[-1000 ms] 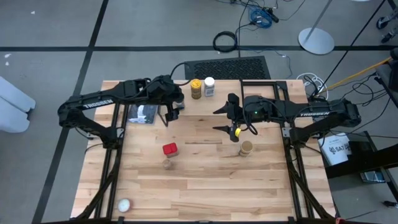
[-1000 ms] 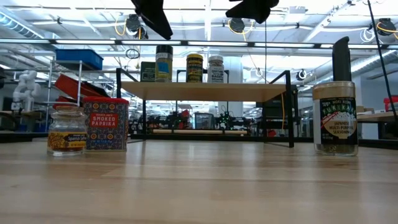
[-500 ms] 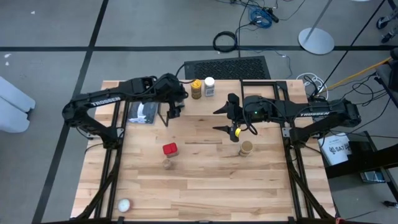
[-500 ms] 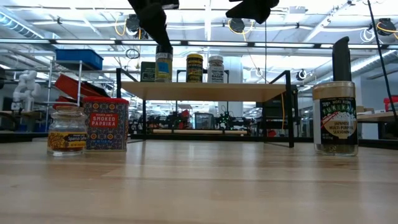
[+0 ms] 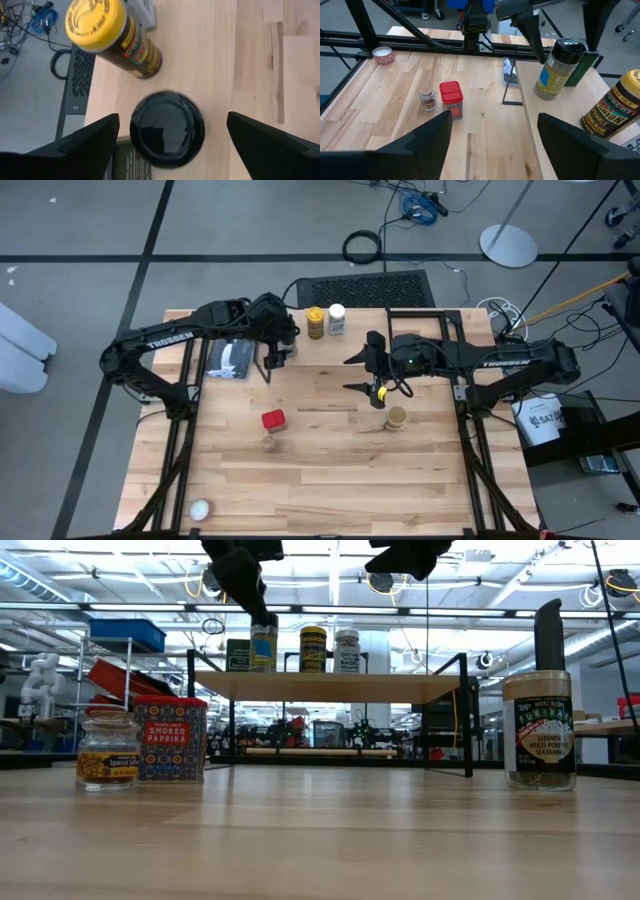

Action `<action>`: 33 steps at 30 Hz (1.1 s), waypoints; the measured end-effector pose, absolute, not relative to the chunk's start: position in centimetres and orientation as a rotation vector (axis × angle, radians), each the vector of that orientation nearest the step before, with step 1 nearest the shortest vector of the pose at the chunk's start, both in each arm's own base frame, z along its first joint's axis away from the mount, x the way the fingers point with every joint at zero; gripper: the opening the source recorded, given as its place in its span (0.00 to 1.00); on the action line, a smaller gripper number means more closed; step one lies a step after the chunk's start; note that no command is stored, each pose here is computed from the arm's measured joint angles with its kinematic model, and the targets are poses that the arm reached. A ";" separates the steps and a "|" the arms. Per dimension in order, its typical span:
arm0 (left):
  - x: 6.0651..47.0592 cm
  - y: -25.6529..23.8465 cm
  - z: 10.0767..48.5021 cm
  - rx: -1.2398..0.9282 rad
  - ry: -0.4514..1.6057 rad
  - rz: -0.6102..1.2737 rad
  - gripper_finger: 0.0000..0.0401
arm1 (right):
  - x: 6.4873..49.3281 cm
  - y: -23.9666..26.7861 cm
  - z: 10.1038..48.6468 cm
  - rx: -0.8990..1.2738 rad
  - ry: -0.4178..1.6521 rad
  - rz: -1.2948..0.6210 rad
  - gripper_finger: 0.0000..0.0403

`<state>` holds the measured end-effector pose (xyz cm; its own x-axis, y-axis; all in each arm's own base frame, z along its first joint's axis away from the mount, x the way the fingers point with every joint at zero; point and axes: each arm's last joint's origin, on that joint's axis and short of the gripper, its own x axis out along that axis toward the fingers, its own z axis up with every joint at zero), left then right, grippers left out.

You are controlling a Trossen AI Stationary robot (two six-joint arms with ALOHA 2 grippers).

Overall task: Shelf spices
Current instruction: Remove the black seasoning bottle from the shelf

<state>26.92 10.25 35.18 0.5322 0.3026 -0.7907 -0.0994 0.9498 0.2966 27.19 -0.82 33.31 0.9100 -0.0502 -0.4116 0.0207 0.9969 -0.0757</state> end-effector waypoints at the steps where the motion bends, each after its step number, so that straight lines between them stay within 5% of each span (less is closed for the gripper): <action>1: 26.9 10.3 35.2 0.228 0.984 0.241 0.95 | 27.2 -0.8 33.3 -0.070 0.426 -0.036 0.70; 10: 27.0 10.1 35.2 0.215 0.964 0.197 0.94 | 27.2 -0.8 33.3 -0.070 0.425 -0.037 0.70; 23: 27.0 10.1 35.2 0.228 0.966 0.172 0.71 | 27.2 -0.8 33.3 -0.070 0.423 -0.037 0.70; 33: 28.1 10.5 33.9 0.218 1.014 0.169 0.68 | 27.2 -0.8 33.3 -0.070 0.422 -0.037 0.70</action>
